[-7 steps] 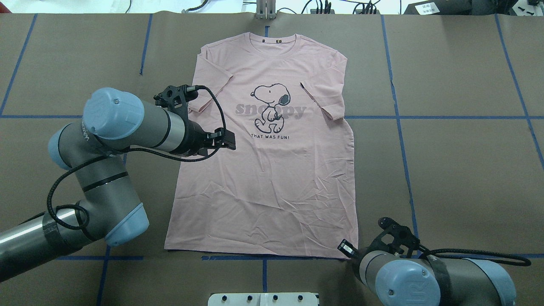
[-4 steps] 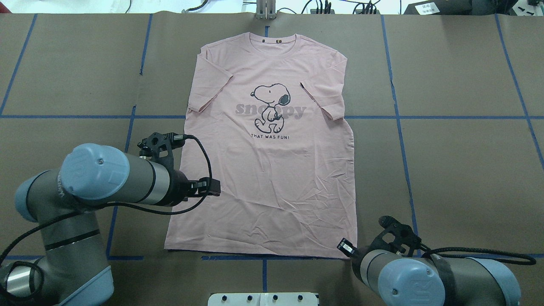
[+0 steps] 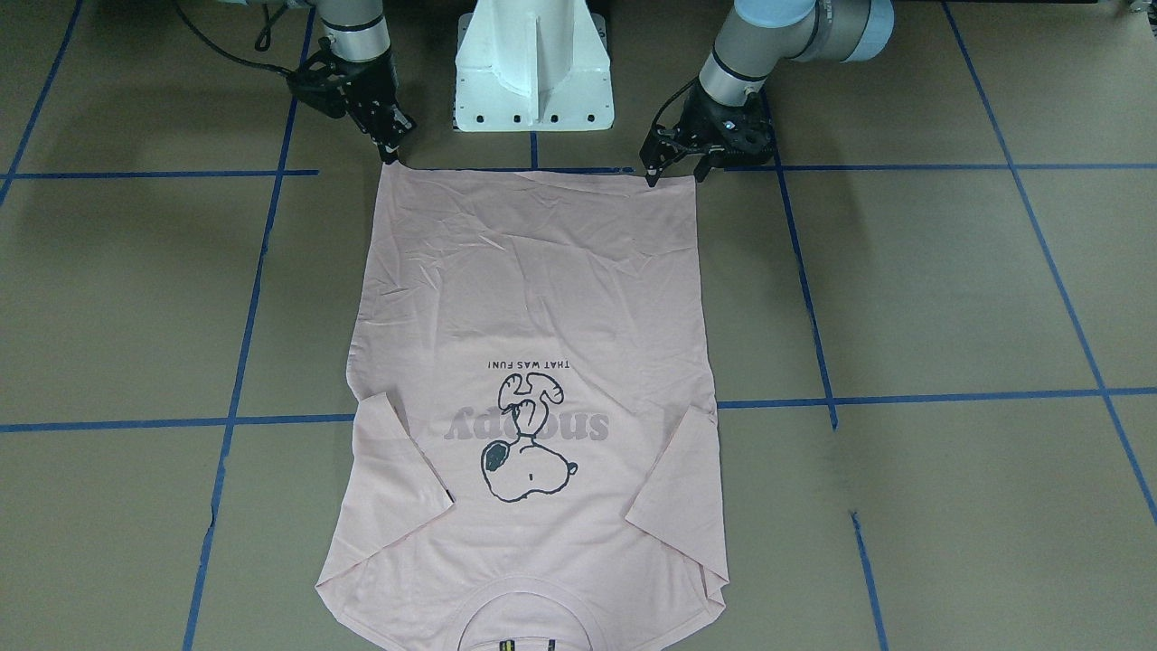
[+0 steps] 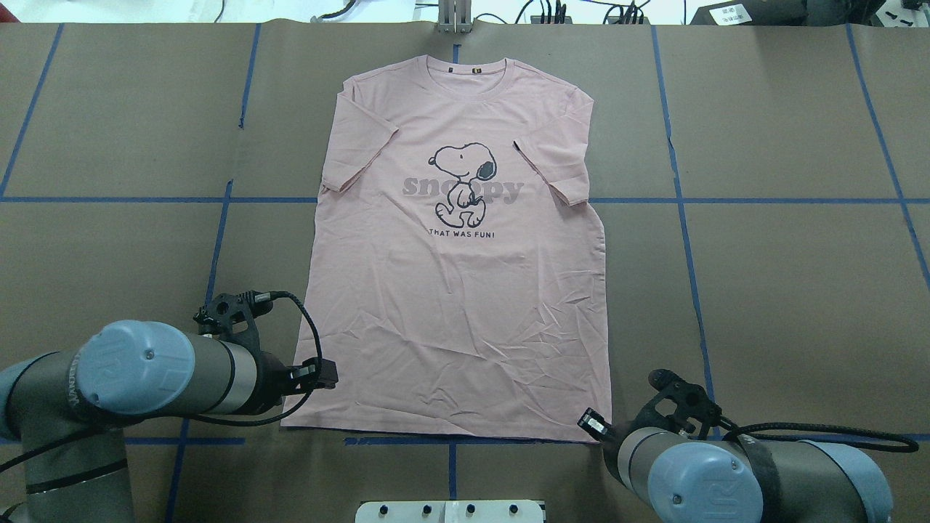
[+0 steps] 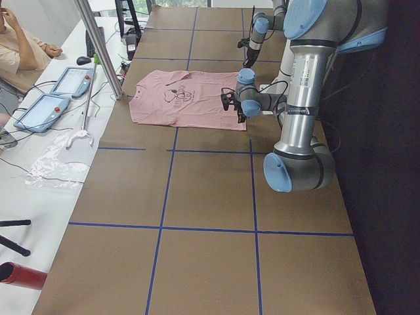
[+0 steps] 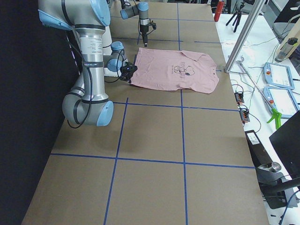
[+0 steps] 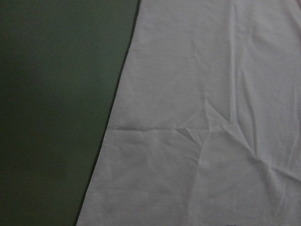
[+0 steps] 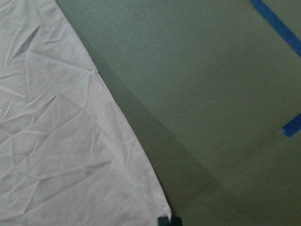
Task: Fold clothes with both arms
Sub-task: 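Grasp the shirt hem corners nearest the robot with both grippers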
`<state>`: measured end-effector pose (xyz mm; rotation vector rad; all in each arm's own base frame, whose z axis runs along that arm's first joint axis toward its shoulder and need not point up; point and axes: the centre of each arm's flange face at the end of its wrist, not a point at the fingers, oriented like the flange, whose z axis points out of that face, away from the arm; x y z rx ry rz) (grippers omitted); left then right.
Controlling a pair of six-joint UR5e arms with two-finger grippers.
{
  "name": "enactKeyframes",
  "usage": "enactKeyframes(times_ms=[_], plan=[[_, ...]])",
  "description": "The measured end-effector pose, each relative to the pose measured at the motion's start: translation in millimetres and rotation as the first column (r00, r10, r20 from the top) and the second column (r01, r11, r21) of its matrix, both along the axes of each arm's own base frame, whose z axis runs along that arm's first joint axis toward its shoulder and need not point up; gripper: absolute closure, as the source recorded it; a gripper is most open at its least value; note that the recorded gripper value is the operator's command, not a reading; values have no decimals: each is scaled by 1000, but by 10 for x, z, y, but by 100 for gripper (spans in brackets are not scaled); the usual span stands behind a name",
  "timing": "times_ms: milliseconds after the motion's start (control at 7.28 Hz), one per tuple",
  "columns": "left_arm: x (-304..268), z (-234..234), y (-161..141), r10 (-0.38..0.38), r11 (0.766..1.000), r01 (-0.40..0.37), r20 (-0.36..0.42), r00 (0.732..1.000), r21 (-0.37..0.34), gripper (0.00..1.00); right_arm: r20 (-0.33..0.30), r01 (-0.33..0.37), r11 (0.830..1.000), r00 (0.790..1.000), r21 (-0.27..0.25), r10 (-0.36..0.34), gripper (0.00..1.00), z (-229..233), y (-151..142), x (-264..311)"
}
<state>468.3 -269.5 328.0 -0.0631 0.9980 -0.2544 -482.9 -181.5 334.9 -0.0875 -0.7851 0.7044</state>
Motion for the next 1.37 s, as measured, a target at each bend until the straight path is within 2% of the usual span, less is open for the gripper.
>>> enactKeyframes(times_ms=[275, 687, 1237, 1374], plan=[[-26, 155, 94, -7, 1000, 7, 16, 1000, -3, 23, 0, 1, 1000, 1000, 1, -1, 100, -1, 2, -11], [-4, 275, 228, -27, 997, 28, 15, 1000, -66, 23, -1, 3, 1000, 1000, 1, -3, 100, 3, 7, -18], [94, 368, 350, -9, 997, 12, 36, 999, -71, 26, -1, 3, 1000, 1000, 2, -3, 100, 0, 1, -14], [103, 395, 350, -9, 997, 12, 43, 999, -72, 30, -1, 3, 1000, 1000, 3, -3, 100, 1, -4, -10]])
